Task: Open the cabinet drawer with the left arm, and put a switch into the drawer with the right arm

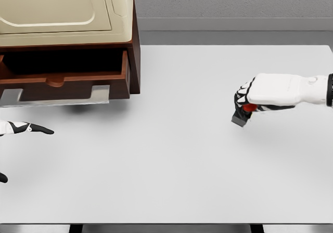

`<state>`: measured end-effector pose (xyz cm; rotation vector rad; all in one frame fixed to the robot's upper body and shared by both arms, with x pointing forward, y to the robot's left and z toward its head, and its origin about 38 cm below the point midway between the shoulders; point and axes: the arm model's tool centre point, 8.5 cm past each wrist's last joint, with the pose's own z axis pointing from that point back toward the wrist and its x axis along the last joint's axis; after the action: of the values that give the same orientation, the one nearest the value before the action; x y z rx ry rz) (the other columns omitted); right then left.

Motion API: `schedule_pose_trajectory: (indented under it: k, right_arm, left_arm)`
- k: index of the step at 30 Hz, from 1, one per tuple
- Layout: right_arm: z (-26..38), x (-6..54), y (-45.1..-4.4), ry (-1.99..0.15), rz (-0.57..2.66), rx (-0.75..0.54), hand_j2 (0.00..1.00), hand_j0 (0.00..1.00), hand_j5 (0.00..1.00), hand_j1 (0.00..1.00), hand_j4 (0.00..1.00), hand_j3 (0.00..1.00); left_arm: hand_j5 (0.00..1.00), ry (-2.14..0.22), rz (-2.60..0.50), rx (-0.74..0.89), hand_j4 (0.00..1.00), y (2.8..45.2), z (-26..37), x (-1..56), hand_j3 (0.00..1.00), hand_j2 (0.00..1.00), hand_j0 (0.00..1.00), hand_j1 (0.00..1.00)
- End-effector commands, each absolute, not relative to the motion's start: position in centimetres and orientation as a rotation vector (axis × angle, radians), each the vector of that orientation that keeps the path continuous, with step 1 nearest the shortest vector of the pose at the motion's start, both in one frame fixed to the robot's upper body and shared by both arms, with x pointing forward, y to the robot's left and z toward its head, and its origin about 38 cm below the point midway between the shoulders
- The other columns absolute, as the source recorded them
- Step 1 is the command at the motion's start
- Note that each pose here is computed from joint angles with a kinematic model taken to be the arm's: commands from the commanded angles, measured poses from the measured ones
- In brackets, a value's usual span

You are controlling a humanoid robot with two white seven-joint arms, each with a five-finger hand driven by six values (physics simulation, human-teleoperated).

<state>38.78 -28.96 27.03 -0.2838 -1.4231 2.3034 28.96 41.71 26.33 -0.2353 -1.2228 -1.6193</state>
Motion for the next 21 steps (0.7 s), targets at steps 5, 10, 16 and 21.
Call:
schedule_pose_trajectory:
  k: [5, 10, 16, 21]
  right_arm:
    - [28.2, 39.7, -25.7, -1.55, 2.298, -0.264, 0.36, 0.36, 0.36, 0.36, 0.36, 0.36]
    - [29.6, 40.4, -23.7, -1.631, 2.301, -0.268, 0.34, 0.34, 0.34, 0.34, 0.34, 0.34]
    - [31.9, 41.9, -21.0, -1.733, 2.294, -0.286, 0.35, 0.35, 0.35, 0.35, 0.35, 0.35]
    - [33.6, 42.6, -18.1, -1.801, 2.317, -0.277, 0.35, 0.35, 0.35, 0.35, 0.35, 0.35]
  left_arm:
    - [1.0, -1.226, -1.611, -0.237, 1.0, 41.7, 26.4, 29.0, 1.0, 1.0, 1.0, 1.0]
    - [1.0, -1.226, -1.611, -0.237, 1.0, 41.7, 26.4, 29.0, 1.0, 1.0, 1.0, 1.0]
    - [1.0, -1.226, -1.611, -0.237, 1.0, 41.7, 26.4, 29.0, 1.0, 1.0, 1.0, 1.0]
    - [1.0, -1.226, -1.611, -0.237, 1.0, 41.7, 26.4, 29.0, 1.0, 1.0, 1.0, 1.0]
